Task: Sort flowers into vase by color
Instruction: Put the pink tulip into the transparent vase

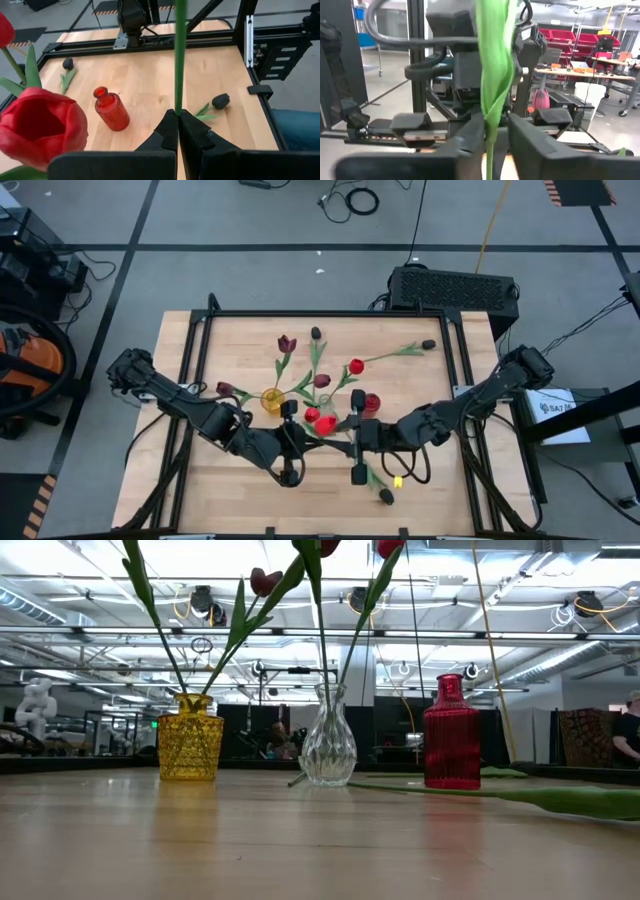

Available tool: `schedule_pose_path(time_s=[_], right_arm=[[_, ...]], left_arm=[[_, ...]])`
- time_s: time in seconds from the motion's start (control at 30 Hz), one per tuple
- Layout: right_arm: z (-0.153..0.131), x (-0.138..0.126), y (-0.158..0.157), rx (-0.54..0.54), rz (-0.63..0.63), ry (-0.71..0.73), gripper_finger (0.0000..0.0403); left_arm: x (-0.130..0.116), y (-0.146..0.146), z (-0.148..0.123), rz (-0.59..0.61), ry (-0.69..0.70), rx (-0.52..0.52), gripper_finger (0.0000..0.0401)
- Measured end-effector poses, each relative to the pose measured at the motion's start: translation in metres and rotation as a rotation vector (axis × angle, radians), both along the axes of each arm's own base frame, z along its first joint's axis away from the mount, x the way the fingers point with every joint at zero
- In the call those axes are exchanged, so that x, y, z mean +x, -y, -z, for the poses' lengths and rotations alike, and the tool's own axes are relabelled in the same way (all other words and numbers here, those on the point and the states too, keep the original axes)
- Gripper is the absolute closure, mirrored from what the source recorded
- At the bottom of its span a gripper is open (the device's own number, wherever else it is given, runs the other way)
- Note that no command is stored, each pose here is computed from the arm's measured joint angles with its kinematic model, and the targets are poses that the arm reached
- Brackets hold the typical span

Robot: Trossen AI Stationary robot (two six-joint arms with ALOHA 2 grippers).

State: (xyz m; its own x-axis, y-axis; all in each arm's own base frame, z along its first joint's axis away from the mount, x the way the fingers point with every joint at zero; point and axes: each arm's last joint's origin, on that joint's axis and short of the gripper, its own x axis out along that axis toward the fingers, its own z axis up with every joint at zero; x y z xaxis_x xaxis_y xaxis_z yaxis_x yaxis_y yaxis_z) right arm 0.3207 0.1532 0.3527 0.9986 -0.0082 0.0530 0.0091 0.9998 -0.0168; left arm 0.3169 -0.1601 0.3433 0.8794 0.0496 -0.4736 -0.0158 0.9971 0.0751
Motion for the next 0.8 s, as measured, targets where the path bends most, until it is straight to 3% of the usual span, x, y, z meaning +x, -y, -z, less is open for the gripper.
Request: schedule_pose_path(time_s=[0.13, 0.57, 0.8], right_arm=[[0.001, 0.000, 0.000, -0.021, 0.001, -0.012, 0.0392], [-0.007, -0.018, -0.004, -0.033, -0.014, -0.062, 0.0398], [-0.008, -0.042, -0.001, -0.023, 0.006, -0.136, 0.0401]], left_arm=[[0.000, 0.000, 0.001, 0.000, -0.006, 0.003, 0.0386], [-0.020, 0.027, 0.004, 0.068, -0.044, 0.050, 0.0270], [-0.035, 0.033, 0.006, 0.092, -0.110, 0.089, 0.0253]])
